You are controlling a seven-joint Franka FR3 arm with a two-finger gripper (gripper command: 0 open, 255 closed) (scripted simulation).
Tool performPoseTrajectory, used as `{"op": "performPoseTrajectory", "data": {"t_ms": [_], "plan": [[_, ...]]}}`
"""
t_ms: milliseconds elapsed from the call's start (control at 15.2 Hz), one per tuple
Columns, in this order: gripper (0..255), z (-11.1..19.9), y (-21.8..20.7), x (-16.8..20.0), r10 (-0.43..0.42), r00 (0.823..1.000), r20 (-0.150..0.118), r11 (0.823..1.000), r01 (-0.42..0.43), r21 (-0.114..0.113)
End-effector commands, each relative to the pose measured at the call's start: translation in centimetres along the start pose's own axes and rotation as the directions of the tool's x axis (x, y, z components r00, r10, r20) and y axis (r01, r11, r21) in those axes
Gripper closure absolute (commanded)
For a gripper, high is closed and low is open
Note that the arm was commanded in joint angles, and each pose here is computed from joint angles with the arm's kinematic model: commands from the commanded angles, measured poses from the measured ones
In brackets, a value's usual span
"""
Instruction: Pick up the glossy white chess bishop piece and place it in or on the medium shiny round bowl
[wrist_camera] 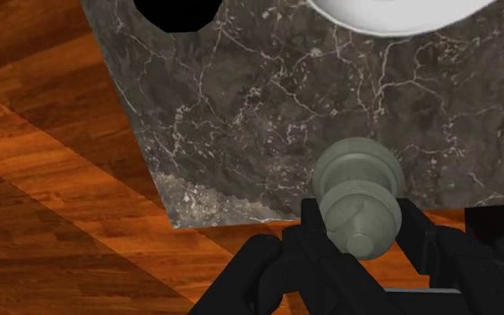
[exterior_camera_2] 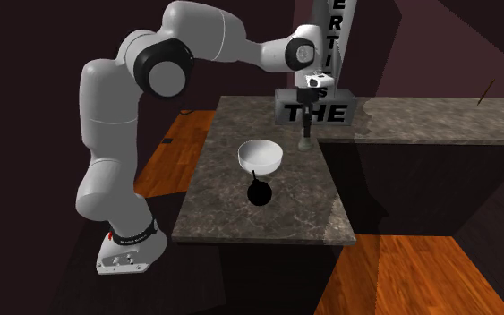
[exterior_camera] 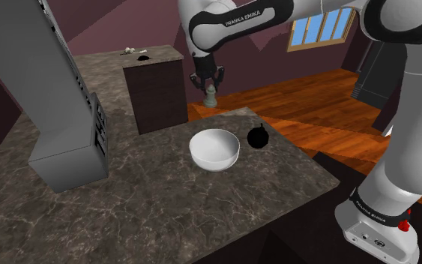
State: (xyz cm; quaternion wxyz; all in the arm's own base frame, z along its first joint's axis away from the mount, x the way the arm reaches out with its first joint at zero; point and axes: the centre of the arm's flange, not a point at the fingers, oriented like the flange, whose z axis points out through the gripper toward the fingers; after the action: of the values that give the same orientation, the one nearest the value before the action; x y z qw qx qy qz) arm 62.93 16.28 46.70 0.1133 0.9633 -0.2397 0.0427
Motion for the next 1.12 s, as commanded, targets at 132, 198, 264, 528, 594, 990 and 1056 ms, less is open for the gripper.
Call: {"op": "performPoseTrajectory", "data": {"t_ms": [132, 198, 264, 528, 594, 990, 1056], "plan": [[255, -1.5, -0.7, -5.1, 0.000, 1.000, 0.000, 1.000, 0.000, 0.000], [255, -1.8, -0.8, -6.4, 0.000, 1.000, 0.000, 1.000, 0.000, 0.000], [255, -2.2, -1.0, -7.6, 0.000, 1.000, 0.000, 1.000, 0.000, 0.000], [255, -3.6, -1.5, -12.7, 0.000, 1.000, 0.000, 1.000, 0.000, 0.000], [255, -3.9, -1.7, -14.0, 0.000, 1.000, 0.000, 1.000, 0.000, 0.000], [255, -2.8, -2.4, -17.5, 0.000, 1.000, 0.000, 1.000, 0.000, 0.000], [255, -2.3, -2.6, -17.5, 0.000, 1.000, 0.000, 1.000, 0.000, 0.000]]}}
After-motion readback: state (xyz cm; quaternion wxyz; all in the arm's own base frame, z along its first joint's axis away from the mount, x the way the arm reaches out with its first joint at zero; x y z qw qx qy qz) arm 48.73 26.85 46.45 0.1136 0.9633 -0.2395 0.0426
